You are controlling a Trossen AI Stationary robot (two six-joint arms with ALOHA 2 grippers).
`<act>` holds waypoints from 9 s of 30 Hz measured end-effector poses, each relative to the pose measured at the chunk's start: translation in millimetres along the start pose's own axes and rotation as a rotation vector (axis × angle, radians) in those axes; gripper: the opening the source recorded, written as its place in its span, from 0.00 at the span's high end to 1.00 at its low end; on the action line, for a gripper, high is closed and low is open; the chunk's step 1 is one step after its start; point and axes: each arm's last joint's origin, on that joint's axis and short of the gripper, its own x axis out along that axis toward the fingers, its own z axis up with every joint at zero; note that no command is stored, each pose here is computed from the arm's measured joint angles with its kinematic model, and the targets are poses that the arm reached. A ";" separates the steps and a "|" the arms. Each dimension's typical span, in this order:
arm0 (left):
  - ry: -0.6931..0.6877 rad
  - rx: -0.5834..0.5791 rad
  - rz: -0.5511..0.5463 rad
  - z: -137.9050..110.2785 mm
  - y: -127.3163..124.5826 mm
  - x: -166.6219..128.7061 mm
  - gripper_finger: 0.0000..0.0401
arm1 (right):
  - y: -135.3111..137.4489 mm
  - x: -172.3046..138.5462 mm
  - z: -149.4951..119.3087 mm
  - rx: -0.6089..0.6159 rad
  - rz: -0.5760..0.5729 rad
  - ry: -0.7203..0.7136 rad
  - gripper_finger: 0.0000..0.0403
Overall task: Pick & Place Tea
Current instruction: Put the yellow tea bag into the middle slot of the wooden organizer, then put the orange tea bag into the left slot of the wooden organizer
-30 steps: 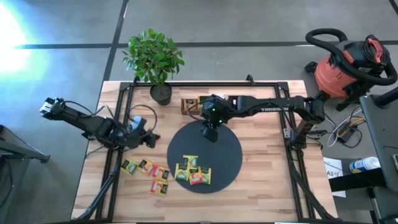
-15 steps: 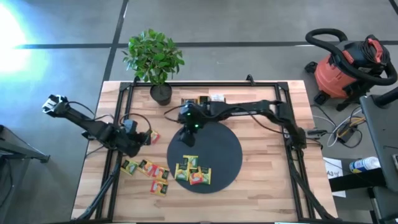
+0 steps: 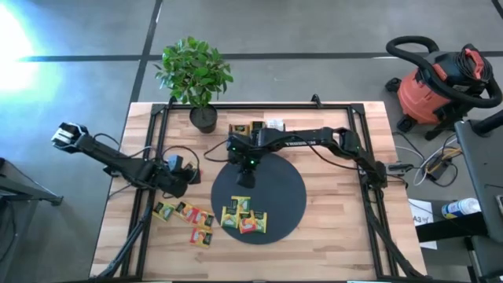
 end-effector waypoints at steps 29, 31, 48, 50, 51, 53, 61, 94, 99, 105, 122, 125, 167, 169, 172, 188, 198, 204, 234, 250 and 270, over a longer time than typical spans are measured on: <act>0.205 0.413 -0.345 3.5 -70.7 49.1 0.77 | 35.7 -0.6 -129.6 -0.056 0.089 -0.080 0.58; 0.290 0.413 -0.339 -4.6 -71.6 61.3 0.77 | 40.0 6.5 -138.0 -0.029 0.153 -0.050 0.58; 0.611 0.595 -0.488 -76.1 -128.4 77.7 0.76 | 68.8 34.6 -167.4 0.036 0.232 -0.030 0.58; 0.637 0.601 -0.497 -81.7 -133.0 80.9 0.76 | 67.7 37.6 -167.1 0.042 0.234 -0.053 0.58; 0.647 0.602 -0.529 -85.5 -139.2 80.5 0.77 | 67.2 38.7 -167.1 0.056 0.235 -0.055 0.58; 0.666 0.619 -0.532 -94.3 -144.0 83.1 0.76 | 66.1 43.6 -168.0 0.085 0.236 -0.049 0.58; 0.688 0.664 -0.520 -129.1 -162.1 102.8 0.77 | 65.7 51.1 -162.5 0.260 0.236 -0.086 0.58; 0.529 0.801 -0.468 -154.2 -151.6 126.5 0.77 | 98.8 62.7 -135.7 0.340 0.104 -0.231 0.66; 0.527 0.797 -0.465 -153.8 -151.8 126.7 0.77 | 97.4 63.9 -138.5 0.317 0.093 -0.220 0.82; 0.535 0.759 -0.452 -154.8 -152.2 120.1 0.77 | 96.1 63.0 -141.7 0.263 0.071 -0.193 0.97; 0.334 0.627 -0.324 -151.2 -150.2 86.9 0.76 | 59.7 -79.4 -139.3 0.147 -0.480 -0.607 0.98; 0.208 0.569 -0.383 -137.4 -163.9 69.2 0.76 | 12.4 -95.1 -136.2 0.190 -0.472 -0.637 0.98; -0.379 0.342 -0.475 13.5 -148.7 -59.4 0.76 | -159.9 -57.4 -88.4 0.184 -0.367 -0.536 0.94; -0.378 0.327 -0.478 16.0 -145.8 -59.4 0.76 | -160.8 -52.9 -89.2 0.186 -0.360 -0.524 0.90; -0.355 0.322 -0.488 17.8 -142.5 -58.8 0.76 | -159.4 -52.2 -90.0 0.180 -0.332 -0.508 0.82; -0.023 0.377 -0.467 0.3 -105.1 -14.3 0.76 | -103.3 -120.4 -97.3 -0.069 -0.269 -0.447 0.50; 0.340 0.583 -0.595 -49.0 -109.9 46.3 0.77 | -19.5 -68.4 -108.6 -0.100 0.104 -0.212 0.50; 0.453 0.793 -0.629 -92.0 -135.5 67.5 0.77 | 8.8 -27.6 -121.4 -0.057 0.155 -0.123 0.50; 0.386 0.835 -0.457 -119.0 -126.5 122.1 0.77 | 36.5 26.0 -128.8 -0.026 0.062 -0.291 0.50; 0.345 0.807 -0.467 -110.6 -129.9 127.5 0.77 | 30.9 29.8 -136.7 -0.024 -0.001 -0.286 0.50; 0.344 0.763 -0.488 -118.8 -131.3 136.8 0.77 | 25.5 61.1 -125.1 0.064 0.210 -0.184 0.50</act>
